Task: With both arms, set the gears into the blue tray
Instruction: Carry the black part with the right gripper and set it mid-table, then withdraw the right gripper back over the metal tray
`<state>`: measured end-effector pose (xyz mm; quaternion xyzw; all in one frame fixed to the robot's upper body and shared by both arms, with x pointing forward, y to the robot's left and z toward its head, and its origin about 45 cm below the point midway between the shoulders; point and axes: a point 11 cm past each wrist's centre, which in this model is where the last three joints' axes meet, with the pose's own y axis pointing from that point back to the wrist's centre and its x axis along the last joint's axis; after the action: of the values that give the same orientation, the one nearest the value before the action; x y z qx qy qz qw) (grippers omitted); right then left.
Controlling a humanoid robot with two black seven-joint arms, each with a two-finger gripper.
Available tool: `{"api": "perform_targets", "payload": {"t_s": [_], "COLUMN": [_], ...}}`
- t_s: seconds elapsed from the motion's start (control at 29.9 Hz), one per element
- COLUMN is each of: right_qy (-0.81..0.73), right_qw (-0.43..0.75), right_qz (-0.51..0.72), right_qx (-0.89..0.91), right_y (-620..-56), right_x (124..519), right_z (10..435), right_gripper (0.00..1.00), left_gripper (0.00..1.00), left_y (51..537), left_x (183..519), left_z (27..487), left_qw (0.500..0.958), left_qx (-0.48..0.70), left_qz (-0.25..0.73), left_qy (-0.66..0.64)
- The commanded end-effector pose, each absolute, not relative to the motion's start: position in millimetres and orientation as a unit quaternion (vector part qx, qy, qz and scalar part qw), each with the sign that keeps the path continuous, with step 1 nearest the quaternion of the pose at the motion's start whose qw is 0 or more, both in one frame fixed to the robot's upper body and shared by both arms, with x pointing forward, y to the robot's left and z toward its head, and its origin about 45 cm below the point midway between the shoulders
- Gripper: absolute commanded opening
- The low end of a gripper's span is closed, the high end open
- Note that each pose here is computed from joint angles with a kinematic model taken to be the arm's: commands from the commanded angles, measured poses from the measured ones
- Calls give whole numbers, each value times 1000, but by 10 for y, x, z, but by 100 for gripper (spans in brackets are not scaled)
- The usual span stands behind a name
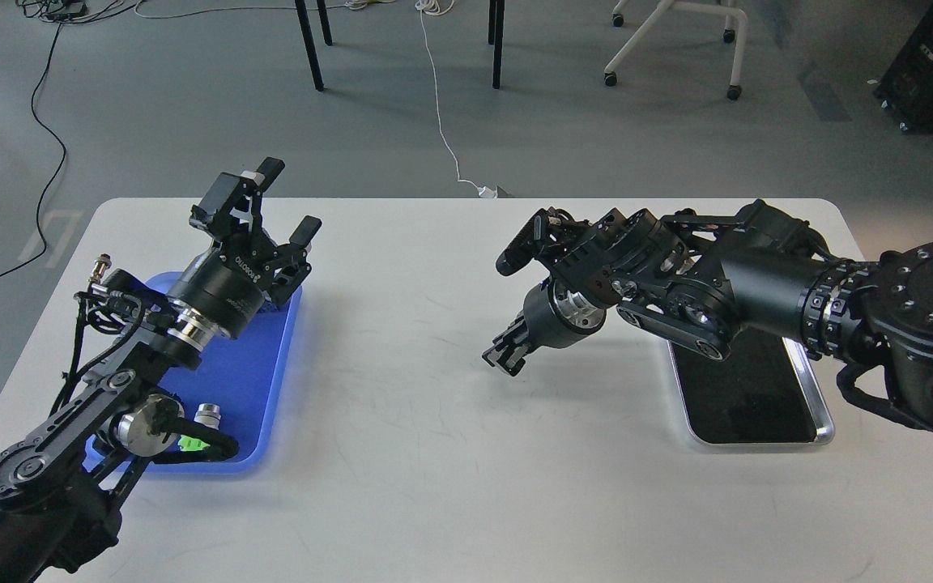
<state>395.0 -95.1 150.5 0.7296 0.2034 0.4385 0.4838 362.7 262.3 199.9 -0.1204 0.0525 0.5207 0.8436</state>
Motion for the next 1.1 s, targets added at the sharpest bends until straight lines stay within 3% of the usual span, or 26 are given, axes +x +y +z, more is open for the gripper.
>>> {"api": "perform_targets", "payload": {"t_s": [0.0,0.47,0.6,0.67,0.77,1.07], "right_qy": [208,184,185,185,184,128], "right_qw": [482,456,457,457,457,415], "right_qz": [428,392,392,392,393,350], "right_qx": [736,777,777,777,777,830], "right_y": [-982,-896,-898,-898,-899,-751], "right_x": [3872,3788,3787,3787,3795,3826], "right_z": [1383,1367,1365,1365,1372,1514], "right_gripper": [19,19,24,31,54,91], "left_gripper": [98,98,98,98,98,98], "left_y": [2623,2621,2621,2622,2617,2621], "left_x": [3626,3627,3627,3623,3623,3623], "left_z": [1997,1987,1987,1982,1981,1989], "left_qw": [844,844,844,844,844,843], "left_qx": [-120,-116,-116,-115,-116,-119], "left_qz": [520,520,520,520,520,521], "left_qy": [52,55,55,55,56,54]}}
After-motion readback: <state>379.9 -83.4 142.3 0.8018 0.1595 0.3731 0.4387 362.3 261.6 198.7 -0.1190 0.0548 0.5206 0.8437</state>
